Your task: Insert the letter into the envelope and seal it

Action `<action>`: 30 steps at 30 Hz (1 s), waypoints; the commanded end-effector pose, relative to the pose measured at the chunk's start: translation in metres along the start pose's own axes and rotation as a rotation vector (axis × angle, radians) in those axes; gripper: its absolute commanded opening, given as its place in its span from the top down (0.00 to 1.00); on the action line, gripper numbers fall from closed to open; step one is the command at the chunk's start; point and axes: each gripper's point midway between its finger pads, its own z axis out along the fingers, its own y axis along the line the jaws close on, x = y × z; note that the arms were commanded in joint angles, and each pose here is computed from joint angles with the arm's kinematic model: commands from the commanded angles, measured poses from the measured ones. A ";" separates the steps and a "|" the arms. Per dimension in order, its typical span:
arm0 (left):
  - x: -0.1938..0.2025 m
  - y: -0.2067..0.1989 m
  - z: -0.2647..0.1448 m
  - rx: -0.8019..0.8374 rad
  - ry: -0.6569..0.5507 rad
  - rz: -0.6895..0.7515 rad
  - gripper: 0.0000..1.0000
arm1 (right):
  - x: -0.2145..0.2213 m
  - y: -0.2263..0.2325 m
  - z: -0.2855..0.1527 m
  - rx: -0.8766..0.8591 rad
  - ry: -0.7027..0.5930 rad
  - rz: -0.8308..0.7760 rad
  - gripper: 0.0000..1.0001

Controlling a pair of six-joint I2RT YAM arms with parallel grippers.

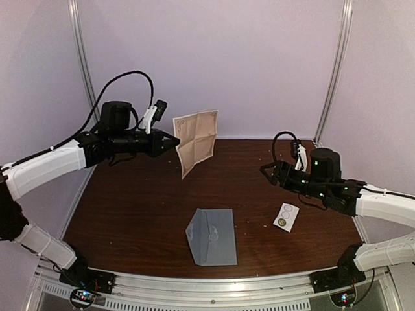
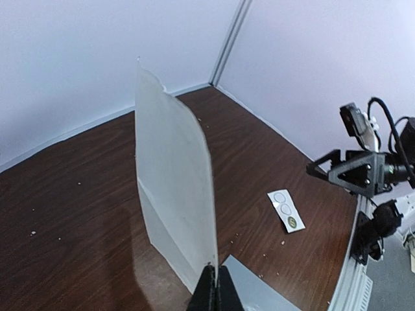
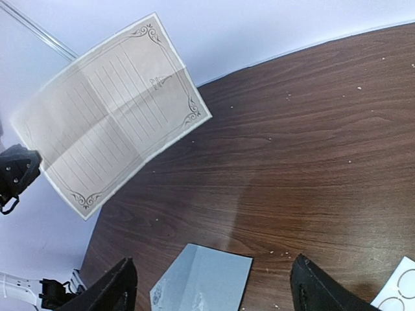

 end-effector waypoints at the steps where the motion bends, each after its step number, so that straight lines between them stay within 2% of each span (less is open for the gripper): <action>1: 0.000 -0.044 -0.036 0.173 0.053 0.138 1.00 | -0.013 0.048 -0.014 -0.244 -0.030 -0.123 0.13; 6: -0.018 -0.084 -0.067 0.327 0.012 0.182 1.00 | -0.017 0.074 -0.028 -0.387 -0.061 -0.202 0.02; 13: -0.024 -0.109 -0.088 0.430 0.021 0.204 1.00 | -0.029 0.099 -0.033 -0.476 -0.083 -0.263 0.01; 24: -0.023 -0.127 -0.105 0.522 0.016 0.216 1.00 | -0.040 0.116 -0.021 -0.481 -0.063 -0.362 0.00; 27: -0.022 -0.127 -0.106 0.521 0.016 0.211 1.00 | -0.037 0.133 -0.024 -0.579 -0.039 -0.373 0.05; 30: -0.022 -0.127 -0.106 0.522 0.018 0.206 1.00 | -0.035 0.146 -0.030 -0.664 -0.028 -0.366 0.19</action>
